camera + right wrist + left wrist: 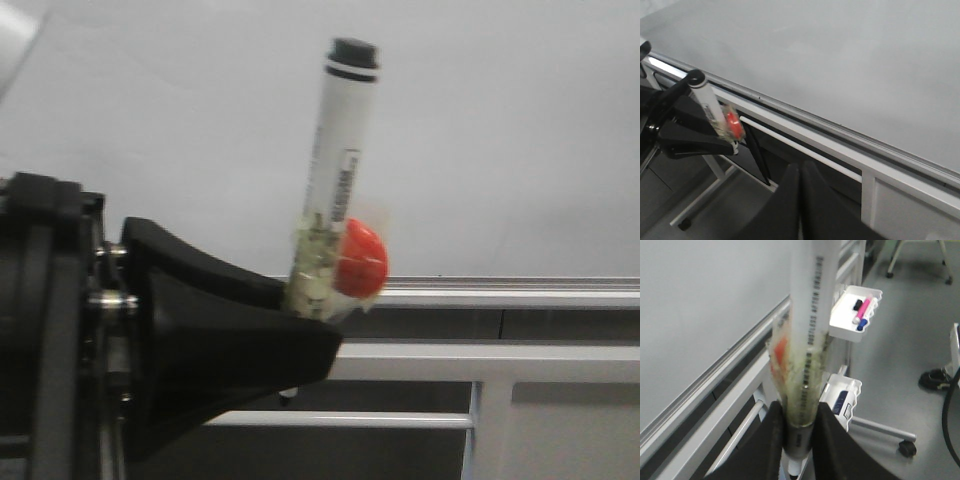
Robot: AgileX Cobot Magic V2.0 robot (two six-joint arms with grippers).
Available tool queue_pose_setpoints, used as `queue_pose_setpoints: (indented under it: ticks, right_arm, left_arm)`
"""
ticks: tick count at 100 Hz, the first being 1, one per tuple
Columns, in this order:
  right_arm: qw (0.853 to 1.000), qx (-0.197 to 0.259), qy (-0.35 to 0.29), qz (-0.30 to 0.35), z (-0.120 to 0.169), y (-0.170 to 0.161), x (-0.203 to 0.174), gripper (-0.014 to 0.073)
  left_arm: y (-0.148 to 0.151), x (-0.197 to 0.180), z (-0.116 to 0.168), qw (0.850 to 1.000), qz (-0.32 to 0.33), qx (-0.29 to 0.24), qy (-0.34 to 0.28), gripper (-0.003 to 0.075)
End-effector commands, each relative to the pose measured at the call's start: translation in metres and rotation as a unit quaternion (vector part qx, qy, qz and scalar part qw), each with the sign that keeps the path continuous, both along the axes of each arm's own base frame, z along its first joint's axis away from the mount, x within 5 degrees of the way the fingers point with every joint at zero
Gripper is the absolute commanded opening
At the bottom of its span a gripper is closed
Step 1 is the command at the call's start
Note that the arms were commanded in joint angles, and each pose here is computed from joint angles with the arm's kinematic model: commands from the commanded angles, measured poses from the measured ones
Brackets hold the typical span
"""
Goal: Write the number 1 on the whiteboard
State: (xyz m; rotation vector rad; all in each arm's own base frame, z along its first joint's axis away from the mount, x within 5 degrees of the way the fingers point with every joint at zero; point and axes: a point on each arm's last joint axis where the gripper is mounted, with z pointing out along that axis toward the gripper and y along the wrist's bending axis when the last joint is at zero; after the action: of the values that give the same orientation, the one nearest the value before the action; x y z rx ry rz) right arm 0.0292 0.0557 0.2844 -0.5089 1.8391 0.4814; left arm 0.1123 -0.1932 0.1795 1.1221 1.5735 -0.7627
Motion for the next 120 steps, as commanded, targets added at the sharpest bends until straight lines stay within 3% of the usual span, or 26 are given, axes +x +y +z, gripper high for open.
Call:
queue_pose_setpoints:
  ticks: [1, 16, 34, 59, 90, 99, 114, 120]
  right_arm:
    - [1.000, 0.004, -0.027, 0.013, 0.013, 0.002, 0.002, -0.0064]
    - [0.999, 0.019, -0.011, 0.027, 0.013, 0.003, 0.009, -0.0063]
    - [0.999, 0.010, 0.015, 0.051, 0.011, 0.003, 0.027, -0.0063]
    - [0.993, 0.051, 0.036, 0.103, 0.013, 0.007, 0.058, -0.0063]
    - [0.988, 0.055, 0.075, 0.127, 0.016, 0.006, 0.087, -0.0057]
    - [0.984, 0.067, 0.079, 0.147, 0.016, 0.008, 0.090, 0.0020]
    - [0.977, 0.080, 0.087, 0.178, 0.015, 0.016, 0.093, 0.0270]
    - [0.974, 0.078, 0.095, 0.188, 0.012, 0.020, 0.095, 0.0302]
  left_arm:
    - [-0.014, 0.006, 0.020, 0.999, -0.019, -0.007, -0.025, -0.0020]
    - [-0.024, 0.018, 0.029, 0.997, -0.015, 0.064, -0.031, -0.0020]
    - [-0.023, 0.020, 0.042, 0.994, -0.011, 0.091, -0.053, -0.0020]
    - [-0.017, 0.026, 0.056, 0.983, 0.003, 0.159, -0.087, -0.0020]
    - [-0.022, 0.030, 0.069, 0.979, -0.005, 0.160, -0.122, -0.0020]
    - [-0.023, 0.030, 0.070, 0.979, -0.006, 0.162, -0.126, -0.0020]
    - [-0.022, 0.031, 0.069, 0.976, -0.008, 0.174, -0.133, -0.0020]
    - [-0.022, 0.031, 0.068, 0.973, -0.010, 0.183, -0.138, -0.0020]
